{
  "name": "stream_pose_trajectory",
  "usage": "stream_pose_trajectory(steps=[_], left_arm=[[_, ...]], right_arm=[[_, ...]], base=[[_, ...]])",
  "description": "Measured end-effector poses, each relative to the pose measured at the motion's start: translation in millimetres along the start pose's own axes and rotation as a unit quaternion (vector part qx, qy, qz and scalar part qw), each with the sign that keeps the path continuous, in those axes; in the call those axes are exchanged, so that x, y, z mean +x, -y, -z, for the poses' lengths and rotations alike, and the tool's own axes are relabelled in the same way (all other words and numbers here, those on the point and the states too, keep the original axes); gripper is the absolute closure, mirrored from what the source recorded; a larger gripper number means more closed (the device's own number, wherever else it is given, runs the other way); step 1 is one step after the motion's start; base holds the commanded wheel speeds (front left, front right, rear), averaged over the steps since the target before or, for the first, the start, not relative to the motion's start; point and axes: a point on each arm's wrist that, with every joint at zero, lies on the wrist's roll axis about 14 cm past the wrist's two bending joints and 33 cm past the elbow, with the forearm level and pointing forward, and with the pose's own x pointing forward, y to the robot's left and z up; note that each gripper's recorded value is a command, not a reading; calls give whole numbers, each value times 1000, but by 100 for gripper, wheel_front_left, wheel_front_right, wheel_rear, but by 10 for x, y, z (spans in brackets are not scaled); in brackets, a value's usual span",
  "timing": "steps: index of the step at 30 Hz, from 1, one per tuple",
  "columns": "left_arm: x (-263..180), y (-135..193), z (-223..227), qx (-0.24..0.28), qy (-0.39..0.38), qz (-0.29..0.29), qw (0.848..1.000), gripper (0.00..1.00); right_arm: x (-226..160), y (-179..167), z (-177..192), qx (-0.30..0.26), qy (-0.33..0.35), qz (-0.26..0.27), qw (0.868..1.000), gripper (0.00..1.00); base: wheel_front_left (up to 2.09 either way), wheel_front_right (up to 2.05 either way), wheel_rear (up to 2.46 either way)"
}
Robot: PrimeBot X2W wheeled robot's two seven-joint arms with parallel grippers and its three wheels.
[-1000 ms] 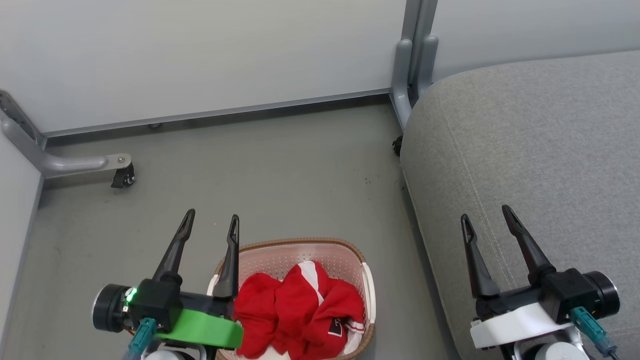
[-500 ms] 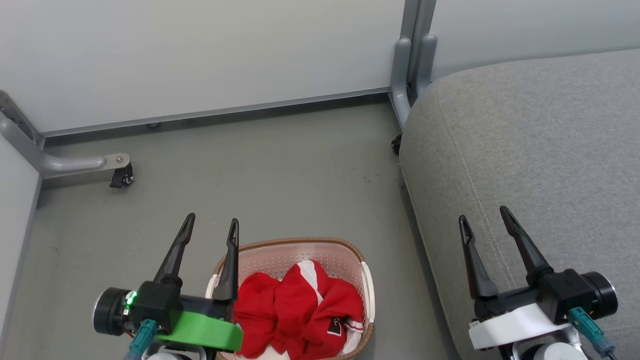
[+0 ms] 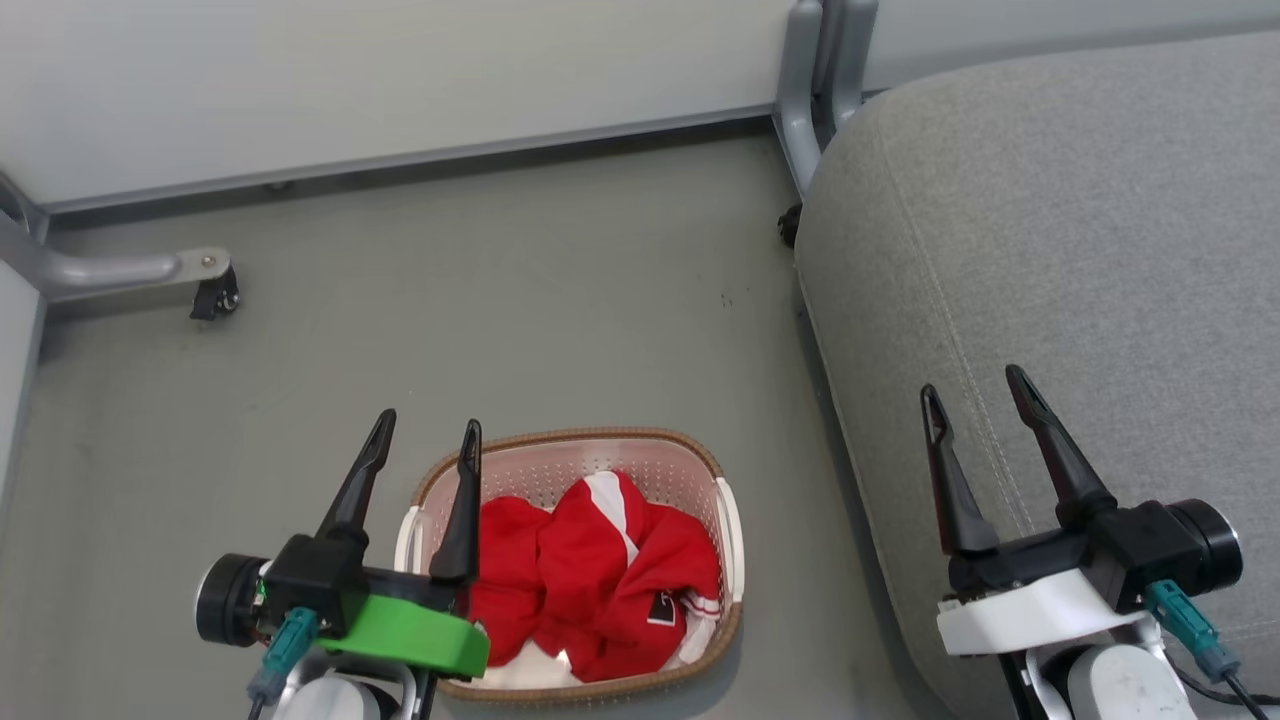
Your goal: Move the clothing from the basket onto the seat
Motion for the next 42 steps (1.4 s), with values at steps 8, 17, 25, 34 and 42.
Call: stream_pose_trajectory(steps=[8, 17, 25, 34, 42], left_arm=[[295, 33, 539, 12, -72, 30, 997, 0], [501, 65, 1464, 69, -194, 108, 972, 0], [469, -69, 2387, 113, -315, 165, 928, 0], [412, -154, 3168, 147, -403, 219, 876, 0], [534, -5, 3628, 189, -422, 291, 838, 0]], right_arm=[[319, 65, 155, -1, -5, -1, 1000, 0], [634, 158, 491, -3, -24, -1, 1000, 0], [807, 298, 846, -4, -46, 10, 999, 0], [839, 414, 1261, 4, -82, 21, 996, 0], [806, 603, 1402, 3, -94, 43, 995, 0]], base=[[0, 0, 0], [0, 0, 0], [0, 0, 0], [0, 0, 0], [0, 0, 0]])
